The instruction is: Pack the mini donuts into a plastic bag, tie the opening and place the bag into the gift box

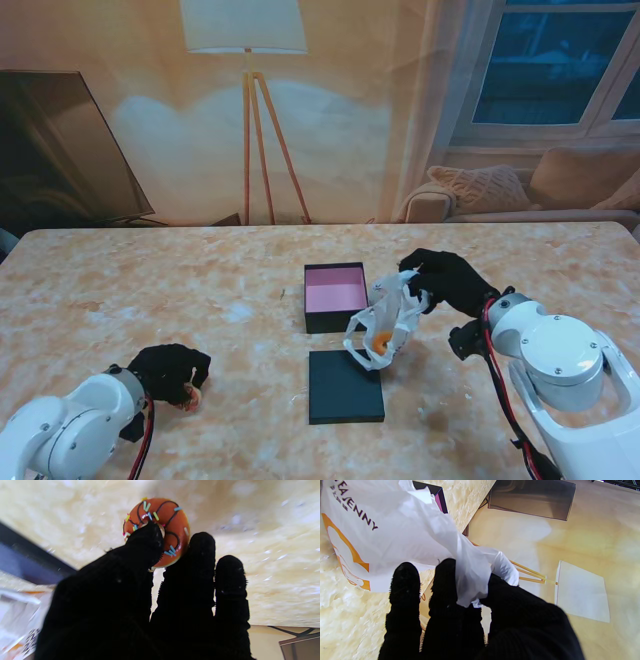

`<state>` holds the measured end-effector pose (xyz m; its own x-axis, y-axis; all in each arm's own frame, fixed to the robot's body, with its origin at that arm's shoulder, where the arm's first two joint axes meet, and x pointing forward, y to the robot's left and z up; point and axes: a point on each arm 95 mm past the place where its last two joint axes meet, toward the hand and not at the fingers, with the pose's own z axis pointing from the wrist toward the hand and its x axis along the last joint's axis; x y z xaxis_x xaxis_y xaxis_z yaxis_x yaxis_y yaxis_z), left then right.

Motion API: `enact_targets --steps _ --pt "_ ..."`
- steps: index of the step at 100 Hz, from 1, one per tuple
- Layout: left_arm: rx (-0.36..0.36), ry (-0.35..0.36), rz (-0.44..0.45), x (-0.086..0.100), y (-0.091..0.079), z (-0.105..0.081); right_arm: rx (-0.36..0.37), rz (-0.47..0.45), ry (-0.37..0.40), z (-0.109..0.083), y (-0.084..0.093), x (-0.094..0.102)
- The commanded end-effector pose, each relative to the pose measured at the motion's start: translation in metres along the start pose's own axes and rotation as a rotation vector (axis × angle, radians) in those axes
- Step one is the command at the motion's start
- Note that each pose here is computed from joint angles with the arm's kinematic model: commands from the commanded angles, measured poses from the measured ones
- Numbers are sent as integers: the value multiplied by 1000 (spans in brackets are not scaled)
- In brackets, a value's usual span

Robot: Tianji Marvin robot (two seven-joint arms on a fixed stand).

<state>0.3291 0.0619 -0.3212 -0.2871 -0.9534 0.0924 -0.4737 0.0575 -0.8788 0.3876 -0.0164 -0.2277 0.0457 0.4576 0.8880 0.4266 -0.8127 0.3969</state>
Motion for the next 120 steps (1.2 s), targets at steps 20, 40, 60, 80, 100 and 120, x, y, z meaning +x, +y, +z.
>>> enact_targets --steps 20,40,60,80,100,120 --pt "70 116 -71 22 -39 12 27 11 -1 0 -5 -1" --pt "74 226 -220 61 -71 35 33 13 -3 1 -5 -1" --pt "10 352 -320 112 -97 55 36 15 -5 2 -5 -1" --pt "-37 408 -419 151 -118 75 38 18 -9 3 -6 -1" --pt "-60 440 -451 177 -131 87 37 20 -10 3 -6 0" --pt "-86 453 -488 198 -135 89 35 19 -4 5 -7 0"
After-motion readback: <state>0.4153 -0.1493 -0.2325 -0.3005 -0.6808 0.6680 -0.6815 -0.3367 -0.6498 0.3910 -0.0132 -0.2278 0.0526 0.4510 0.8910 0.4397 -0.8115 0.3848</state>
